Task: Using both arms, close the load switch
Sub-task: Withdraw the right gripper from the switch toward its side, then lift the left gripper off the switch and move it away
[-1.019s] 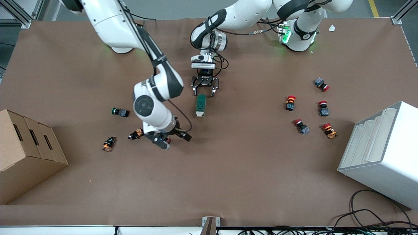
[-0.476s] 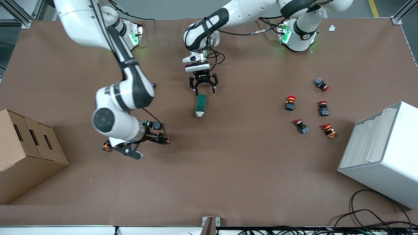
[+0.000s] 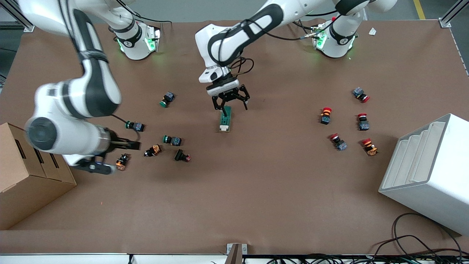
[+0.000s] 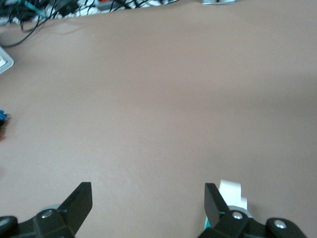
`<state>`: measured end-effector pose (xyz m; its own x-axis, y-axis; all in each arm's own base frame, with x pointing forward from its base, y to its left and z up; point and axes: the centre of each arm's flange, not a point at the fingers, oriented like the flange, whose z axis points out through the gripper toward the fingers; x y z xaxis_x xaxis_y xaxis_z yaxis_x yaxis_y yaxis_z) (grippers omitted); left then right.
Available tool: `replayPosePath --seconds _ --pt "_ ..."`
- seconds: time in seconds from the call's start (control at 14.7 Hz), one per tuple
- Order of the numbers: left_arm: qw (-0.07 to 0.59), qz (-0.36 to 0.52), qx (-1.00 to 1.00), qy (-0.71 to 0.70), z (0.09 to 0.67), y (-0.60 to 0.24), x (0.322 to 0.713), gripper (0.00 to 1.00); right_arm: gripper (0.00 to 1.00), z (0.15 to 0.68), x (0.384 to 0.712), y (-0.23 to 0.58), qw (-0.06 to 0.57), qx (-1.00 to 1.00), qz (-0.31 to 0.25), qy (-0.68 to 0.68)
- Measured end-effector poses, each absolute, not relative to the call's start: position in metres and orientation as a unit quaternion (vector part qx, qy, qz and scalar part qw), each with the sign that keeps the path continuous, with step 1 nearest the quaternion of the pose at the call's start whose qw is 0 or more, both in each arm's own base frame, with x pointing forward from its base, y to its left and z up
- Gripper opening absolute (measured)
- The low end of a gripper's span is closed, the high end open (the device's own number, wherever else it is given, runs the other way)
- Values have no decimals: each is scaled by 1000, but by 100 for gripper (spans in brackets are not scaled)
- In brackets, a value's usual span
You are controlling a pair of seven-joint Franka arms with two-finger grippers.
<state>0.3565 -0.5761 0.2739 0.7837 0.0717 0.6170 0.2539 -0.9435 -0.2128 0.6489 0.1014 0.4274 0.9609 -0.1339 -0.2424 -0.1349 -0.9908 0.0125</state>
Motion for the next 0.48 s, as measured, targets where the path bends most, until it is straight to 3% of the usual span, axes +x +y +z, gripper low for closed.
replayPosePath --seconds 0.48 --pt "98 -166 -956 -220 397 -485 500 100 100 503 624 -11 0 -989 145 15"
